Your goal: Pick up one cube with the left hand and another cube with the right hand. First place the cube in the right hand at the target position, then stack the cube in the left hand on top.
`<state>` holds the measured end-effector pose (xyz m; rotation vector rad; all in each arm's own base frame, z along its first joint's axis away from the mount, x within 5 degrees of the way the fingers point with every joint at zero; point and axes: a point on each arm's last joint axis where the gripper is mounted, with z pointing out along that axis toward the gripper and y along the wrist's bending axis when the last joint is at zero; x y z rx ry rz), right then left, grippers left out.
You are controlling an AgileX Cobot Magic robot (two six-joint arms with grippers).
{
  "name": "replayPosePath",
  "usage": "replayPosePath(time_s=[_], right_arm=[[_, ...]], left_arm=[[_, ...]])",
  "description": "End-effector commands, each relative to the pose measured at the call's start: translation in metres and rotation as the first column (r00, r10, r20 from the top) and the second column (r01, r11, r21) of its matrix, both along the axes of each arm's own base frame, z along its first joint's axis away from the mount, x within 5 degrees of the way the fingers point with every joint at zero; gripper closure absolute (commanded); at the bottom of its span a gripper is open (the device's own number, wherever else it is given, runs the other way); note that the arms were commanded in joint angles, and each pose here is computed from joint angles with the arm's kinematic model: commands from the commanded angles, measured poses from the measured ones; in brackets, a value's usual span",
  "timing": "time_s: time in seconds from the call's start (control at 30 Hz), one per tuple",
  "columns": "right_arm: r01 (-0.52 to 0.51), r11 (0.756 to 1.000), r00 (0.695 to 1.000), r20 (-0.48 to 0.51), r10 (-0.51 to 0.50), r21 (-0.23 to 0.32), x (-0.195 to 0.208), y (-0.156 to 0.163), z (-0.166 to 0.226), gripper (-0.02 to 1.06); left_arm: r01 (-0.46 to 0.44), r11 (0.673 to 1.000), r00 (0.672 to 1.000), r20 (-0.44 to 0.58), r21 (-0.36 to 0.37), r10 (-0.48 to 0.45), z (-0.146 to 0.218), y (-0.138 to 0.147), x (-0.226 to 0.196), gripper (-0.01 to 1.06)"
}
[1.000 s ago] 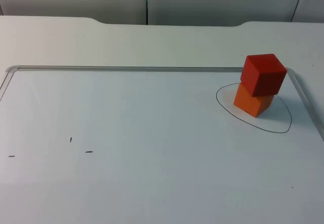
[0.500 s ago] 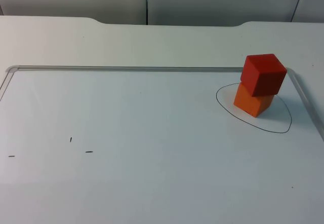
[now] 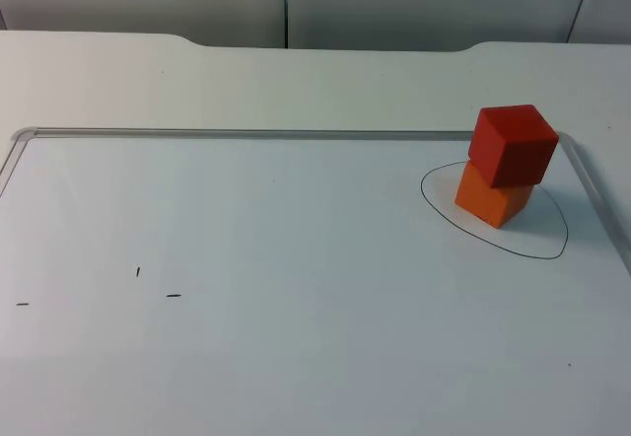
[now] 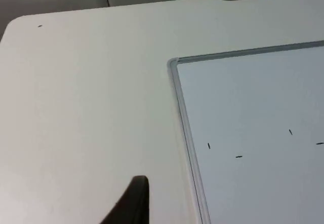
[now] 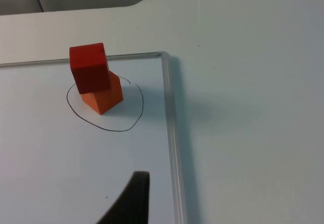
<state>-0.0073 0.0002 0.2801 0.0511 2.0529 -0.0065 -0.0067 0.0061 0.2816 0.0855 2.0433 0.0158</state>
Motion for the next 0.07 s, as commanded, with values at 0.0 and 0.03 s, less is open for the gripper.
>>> replayPosePath(time_s=[0.0, 0.03], right_arm=[[0.009, 1.000, 1.000, 0.000, -0.009, 0.000, 0.0007, 0.0000, -0.0019, 0.00], [0.009, 1.000, 1.000, 0.000, -0.009, 0.000, 0.0007, 0.0000, -0.0019, 0.00]], left_arm=[[-0.026, 1.000, 1.000, -0.004, -0.007, 0.025, -0.0023, -0.0008, 0.0000, 0.00], [-0.039, 0.999, 0.999, -0.004, -0.007, 0.039, -0.0023, -0.0009, -0.0001, 0.00]])
